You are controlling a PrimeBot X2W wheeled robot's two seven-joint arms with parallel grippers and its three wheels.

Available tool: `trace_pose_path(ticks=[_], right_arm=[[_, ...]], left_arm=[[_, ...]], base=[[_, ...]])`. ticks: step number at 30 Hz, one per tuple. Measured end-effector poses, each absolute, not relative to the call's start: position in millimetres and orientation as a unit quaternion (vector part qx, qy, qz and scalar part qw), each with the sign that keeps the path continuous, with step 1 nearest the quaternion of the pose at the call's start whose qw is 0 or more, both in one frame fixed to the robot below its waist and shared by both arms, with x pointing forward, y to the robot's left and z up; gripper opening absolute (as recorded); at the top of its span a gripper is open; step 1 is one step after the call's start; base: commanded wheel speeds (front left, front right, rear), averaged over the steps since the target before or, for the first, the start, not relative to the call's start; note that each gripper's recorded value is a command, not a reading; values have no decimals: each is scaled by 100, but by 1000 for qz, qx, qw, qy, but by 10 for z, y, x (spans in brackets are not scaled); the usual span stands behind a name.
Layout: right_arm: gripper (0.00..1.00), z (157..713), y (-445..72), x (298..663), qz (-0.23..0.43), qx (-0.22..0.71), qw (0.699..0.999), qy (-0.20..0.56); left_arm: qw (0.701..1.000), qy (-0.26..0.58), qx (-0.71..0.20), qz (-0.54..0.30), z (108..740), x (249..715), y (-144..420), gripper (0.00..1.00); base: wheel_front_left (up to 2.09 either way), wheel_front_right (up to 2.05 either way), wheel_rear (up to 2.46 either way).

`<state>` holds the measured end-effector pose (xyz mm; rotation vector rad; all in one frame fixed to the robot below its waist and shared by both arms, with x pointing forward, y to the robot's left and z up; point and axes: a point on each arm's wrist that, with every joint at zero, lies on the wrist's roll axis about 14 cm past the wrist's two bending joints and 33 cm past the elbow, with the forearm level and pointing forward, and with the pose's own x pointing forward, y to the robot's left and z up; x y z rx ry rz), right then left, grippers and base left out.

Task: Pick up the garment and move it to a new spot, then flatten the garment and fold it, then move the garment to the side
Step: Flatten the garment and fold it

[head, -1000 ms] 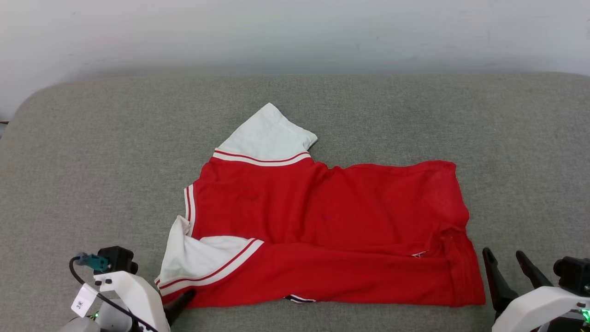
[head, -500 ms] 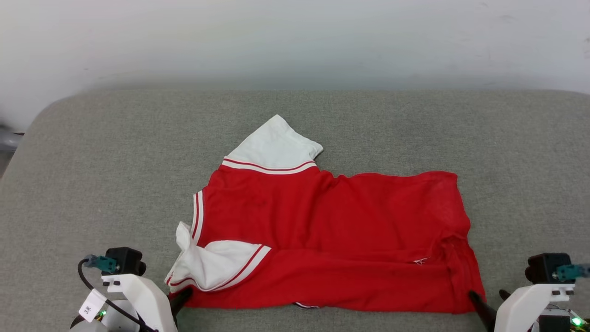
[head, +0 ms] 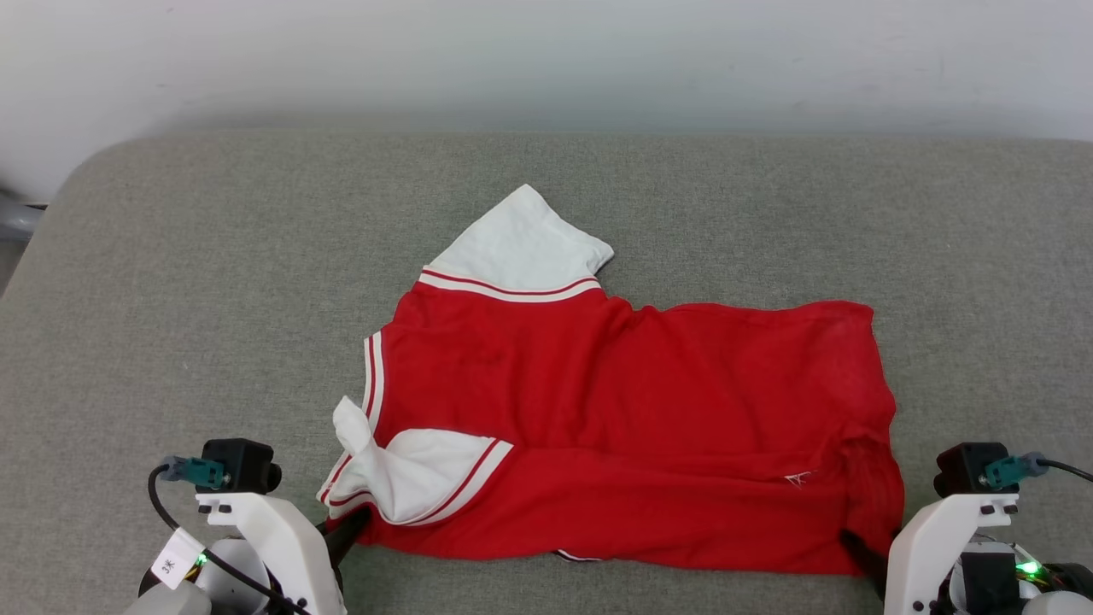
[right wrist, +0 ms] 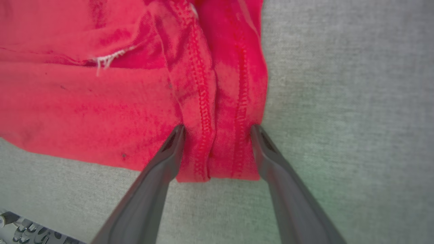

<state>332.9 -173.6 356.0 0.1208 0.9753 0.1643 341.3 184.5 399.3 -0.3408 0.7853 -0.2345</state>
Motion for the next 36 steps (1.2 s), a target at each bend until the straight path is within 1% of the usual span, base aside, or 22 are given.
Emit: trace_pose_path(ticks=[1,2,3,5,10,18,22,26,35,36], right_arm=[[49,3532,-1723,3319,80,60,874,476],[19,3521,-1711,3324,82,63,872,479],[0,3515,-1698,3330,82,68,871,480],[0,3504,-1675,3344,84,71,869,483],[0,3588,-1665,3410,87,75,879,463],[0,3965,-1757,3502,82,77,912,395],[0,4047,-1813,3341,78,74,916,388],[0,4054,-1855,3129,71,76,913,393],[0,3764,-1828,2689,59,97,885,452],[39,3735,-1811,2664,60,99,883,455]], left_arm=[[903,380,-165,-113,3993,3417,1841,0],[903,380,-167,-113,3993,3418,1835,0],[902,382,-168,-113,3987,3413,1831,0],[901,382,-169,-113,3986,3406,1824,0],[908,368,-169,-112,4059,3418,1819,0],[922,336,-165,-101,4225,3297,1857,0],[922,335,-171,-90,4256,3138,1876,0],[913,356,-184,-73,4167,2897,1901,0],[881,413,-223,-49,3851,2538,1866,0],[879,416,-228,-49,3829,2529,1858,0]], base=[[0,0,0],[0,0,0],[0,0,0],[0,0,0],[0,0,0],[0,0,0],[0,0,0],[0,0,0],[0,0,0],[0,0,0]])
